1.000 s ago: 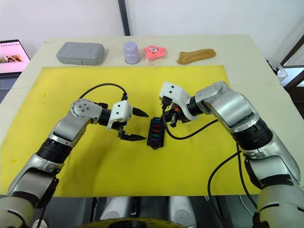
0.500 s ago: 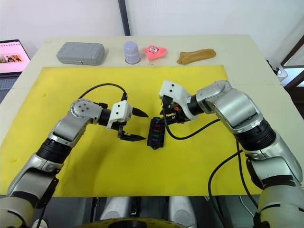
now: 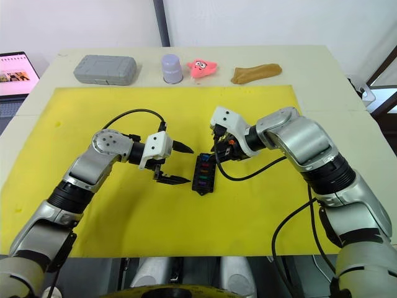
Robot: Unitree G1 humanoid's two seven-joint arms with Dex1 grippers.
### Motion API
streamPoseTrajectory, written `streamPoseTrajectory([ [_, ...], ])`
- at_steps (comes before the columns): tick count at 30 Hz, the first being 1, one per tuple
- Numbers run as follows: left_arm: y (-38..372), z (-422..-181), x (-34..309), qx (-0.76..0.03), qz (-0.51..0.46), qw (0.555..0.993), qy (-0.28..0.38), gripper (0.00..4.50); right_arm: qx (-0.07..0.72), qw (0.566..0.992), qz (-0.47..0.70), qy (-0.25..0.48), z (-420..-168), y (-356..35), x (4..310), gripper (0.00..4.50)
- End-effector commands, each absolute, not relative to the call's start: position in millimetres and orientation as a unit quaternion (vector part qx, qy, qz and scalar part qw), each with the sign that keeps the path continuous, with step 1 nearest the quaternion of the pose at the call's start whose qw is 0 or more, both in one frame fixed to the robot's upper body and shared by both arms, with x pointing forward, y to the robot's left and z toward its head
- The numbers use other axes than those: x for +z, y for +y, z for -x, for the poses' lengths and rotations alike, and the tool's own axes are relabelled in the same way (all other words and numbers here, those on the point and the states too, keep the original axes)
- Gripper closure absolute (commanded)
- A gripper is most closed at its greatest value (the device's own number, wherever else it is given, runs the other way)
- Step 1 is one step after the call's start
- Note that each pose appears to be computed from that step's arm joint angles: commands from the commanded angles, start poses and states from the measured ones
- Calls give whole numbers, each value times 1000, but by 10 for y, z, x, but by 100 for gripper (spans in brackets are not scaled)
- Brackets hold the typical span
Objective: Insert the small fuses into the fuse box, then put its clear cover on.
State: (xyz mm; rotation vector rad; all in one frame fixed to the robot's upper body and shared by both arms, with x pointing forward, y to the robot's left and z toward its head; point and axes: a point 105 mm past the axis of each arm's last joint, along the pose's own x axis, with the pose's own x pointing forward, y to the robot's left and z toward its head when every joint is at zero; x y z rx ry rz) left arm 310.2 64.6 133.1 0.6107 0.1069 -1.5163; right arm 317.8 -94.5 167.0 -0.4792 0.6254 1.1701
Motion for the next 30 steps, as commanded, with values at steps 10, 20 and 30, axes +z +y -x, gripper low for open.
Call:
streamPoseTrajectory([
  [10,643,-3110,1450,-670,-283,686,21,0,557,753,229,266,-3146,-850,1753,293],
  [20,634,-3112,1452,-671,-283,685,20,0,557,752,234,265,-3131,-859,1763,449],
  [30,638,-3110,1447,-671,-282,685,20,0,544,740,310,245,-3117,-825,1876,449],
])
